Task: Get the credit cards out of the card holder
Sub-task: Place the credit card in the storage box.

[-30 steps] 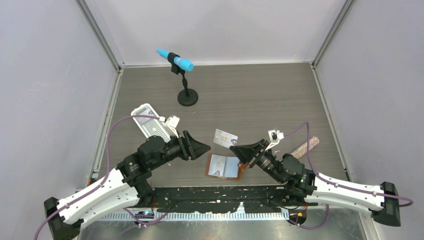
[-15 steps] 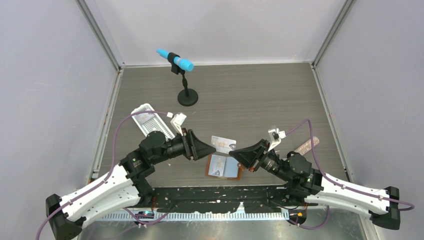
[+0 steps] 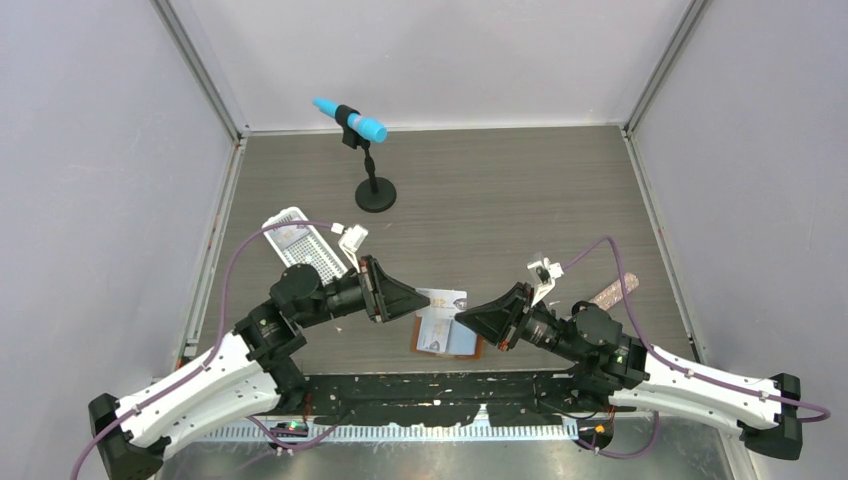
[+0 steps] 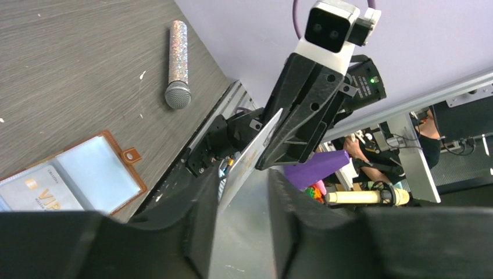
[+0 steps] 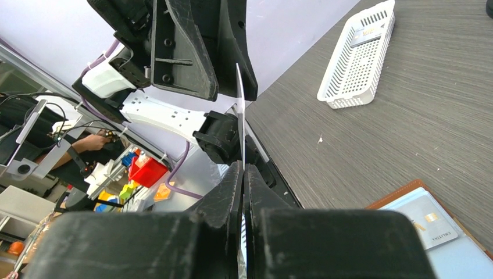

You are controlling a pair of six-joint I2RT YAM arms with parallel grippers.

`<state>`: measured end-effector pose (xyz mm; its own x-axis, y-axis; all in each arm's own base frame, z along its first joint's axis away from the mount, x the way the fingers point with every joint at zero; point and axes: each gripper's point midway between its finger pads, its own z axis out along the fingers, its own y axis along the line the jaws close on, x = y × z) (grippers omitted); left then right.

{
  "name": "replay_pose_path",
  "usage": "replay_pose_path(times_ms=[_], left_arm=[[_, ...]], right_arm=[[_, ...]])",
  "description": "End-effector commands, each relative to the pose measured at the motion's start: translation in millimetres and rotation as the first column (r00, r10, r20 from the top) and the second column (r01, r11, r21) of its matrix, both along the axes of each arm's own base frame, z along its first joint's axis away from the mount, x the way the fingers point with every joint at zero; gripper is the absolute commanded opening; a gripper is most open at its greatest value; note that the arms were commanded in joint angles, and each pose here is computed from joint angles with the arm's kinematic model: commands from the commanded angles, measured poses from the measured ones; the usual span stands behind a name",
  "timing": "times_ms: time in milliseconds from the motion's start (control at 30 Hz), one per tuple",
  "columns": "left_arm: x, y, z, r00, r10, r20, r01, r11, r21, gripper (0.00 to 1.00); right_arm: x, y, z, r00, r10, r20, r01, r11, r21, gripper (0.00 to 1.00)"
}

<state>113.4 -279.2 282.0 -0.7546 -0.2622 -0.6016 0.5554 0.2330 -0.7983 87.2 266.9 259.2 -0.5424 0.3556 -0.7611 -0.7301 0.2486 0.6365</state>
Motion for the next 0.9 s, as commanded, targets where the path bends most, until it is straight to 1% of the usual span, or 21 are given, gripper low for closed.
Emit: replay_pose_path(times_ms=[0,100,167,200,267,300,333,367,400,433,467,500,533,567,600,700,733,800,833,867], left_arm=[[-9,0,22,0.997,-0.048,0.052,0.052,0.996,-0.071,0.29],[-12,0,19,0.997,-0.065,0.044,0.068,0.995,-0.071,0.1],[-12,0,15,0.997,-0.063,0.034,0.066,0.995,-0.069,0.0],[-11,0,13,0.998,-0.058,0.027,0.06,0.996,-0.064,0.0],[-8,2,11,0.999,-0.041,0.02,0.043,0.997,-0.058,0.0],[-6,2,9,0.999,-0.031,0.016,0.032,0.998,-0.053,0.0],[-3,4,7,1.0,-0.019,0.012,0.02,0.999,-0.049,0.0],[-1,5,5,1.0,-0.008,0.006,0.008,0.999,-0.041,0.0],[2,7,4,1.0,0.004,0.002,-0.004,0.999,-0.036,0.0],[6,9,2,1.0,0.017,-0.002,-0.017,1.0,-0.025,0.0],[10,11,-1,0.999,0.032,-0.004,-0.032,0.999,-0.01,0.0],[15,14,-4,0.999,0.05,-0.005,-0.05,0.999,0.01,0.0],[20,19,-6,0.997,0.074,-0.011,-0.074,0.997,0.034,0.0],[27,24,-10,0.995,0.103,-0.016,-0.102,0.993,0.058,0.0],[36,31,-13,0.99,0.143,-0.018,-0.141,0.987,0.079,0.0],[59,53,-21,0.968,0.25,-0.025,-0.244,0.96,0.141,0.0],[67,63,-24,0.958,0.287,-0.027,-0.279,0.946,0.164,0.0],[84,83,-30,0.93,0.367,-0.03,-0.353,0.912,0.209,0.0],[94,94,-32,0.912,0.409,-0.031,-0.392,0.891,0.228,0.0],[102,106,-35,0.892,0.45,-0.034,-0.429,0.869,0.248,0.0]], right_arm=[[-1,-1,20,1.0,0.004,0.015,-0.005,0.999,0.049,0.05],[1,-3,19,1.0,-0.01,0.008,0.009,0.999,0.054,0.05],[2,-3,19,1.0,-0.016,0.007,0.015,0.998,0.055,0.06],[3,-3,19,1.0,-0.02,0.006,0.019,0.998,0.054,0.07],[5,-4,18,0.999,-0.032,0.002,0.032,0.998,0.05,0.13],[7,-5,18,0.999,-0.045,-0.001,0.045,0.998,0.048,0.21],[10,-7,16,0.998,-0.063,-0.005,0.063,0.997,0.039,0.31],[11,-8,12,0.997,-0.072,-0.007,0.072,0.997,0.024,0.38],[14,-9,11,0.996,-0.087,-0.009,0.088,0.996,0.016,0.5],[15,-10,7,0.995,-0.096,-0.01,0.096,0.995,-0.002,0.56],[17,-12,6,0.994,-0.107,-0.01,0.107,0.994,-0.008,0.66],[17,-12,3,0.994,-0.112,-0.012,0.112,0.994,-0.022,0.7],[19,-13,2,0.993,-0.12,-0.013,0.12,0.992,-0.026,0.77],[19,-13,-1,0.992,-0.124,-0.017,0.124,0.992,-0.036,0.81],[20,-14,-3,0.991,-0.131,-0.021,0.13,0.991,-0.043,0.86],[23,-15,-13,0.988,-0.149,-0.042,0.145,0.987,-0.072,0.92],[25,-15,-15,0.986,-0.161,-0.052,0.156,0.985,-0.077,0.96],[29,-17,-22,0.979,-0.191,-0.076,0.182,0.977,-0.108,0.99],[32,-19,-33,0.972,-0.217,-0.09,0.202,0.968,-0.151,0.98],[35,-21,-33,0.966,-0.237,-0.107,0.218,0.962,-0.162,0.96]])
